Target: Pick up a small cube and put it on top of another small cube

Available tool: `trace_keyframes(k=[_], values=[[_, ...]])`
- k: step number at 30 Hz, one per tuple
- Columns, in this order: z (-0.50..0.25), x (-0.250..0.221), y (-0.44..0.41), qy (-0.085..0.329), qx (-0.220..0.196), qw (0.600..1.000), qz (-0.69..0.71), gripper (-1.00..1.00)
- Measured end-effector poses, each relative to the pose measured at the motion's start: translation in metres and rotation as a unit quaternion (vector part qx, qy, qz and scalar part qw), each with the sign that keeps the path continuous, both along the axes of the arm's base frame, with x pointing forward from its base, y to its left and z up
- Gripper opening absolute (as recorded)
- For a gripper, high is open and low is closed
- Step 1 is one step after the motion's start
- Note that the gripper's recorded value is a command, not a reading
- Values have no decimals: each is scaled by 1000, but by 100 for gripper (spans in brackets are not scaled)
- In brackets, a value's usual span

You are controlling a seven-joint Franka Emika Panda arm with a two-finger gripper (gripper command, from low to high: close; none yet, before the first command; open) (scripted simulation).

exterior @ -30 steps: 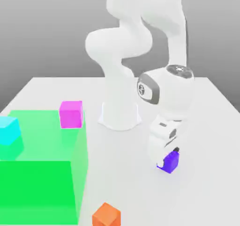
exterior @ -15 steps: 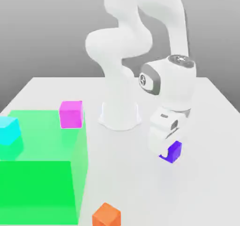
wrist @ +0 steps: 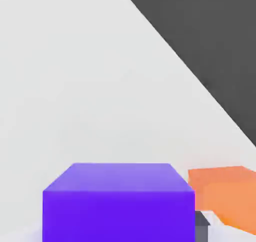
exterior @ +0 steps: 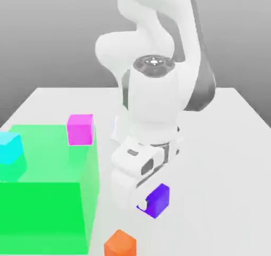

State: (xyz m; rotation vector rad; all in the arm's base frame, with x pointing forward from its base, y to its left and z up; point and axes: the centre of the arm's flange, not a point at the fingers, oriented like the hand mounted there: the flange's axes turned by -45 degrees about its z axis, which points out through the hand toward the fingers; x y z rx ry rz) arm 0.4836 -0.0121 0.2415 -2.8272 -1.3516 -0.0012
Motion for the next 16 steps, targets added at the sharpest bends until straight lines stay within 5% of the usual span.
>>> trace_keyframes(k=[5, 6, 16], values=[[-50, 12, -19, -1, -3, 1000, 4, -100], [-58, 12, -20, -1, -3, 1000, 4, 100], [-21, 13, -20, -2, -3, 1000, 4, 100]])
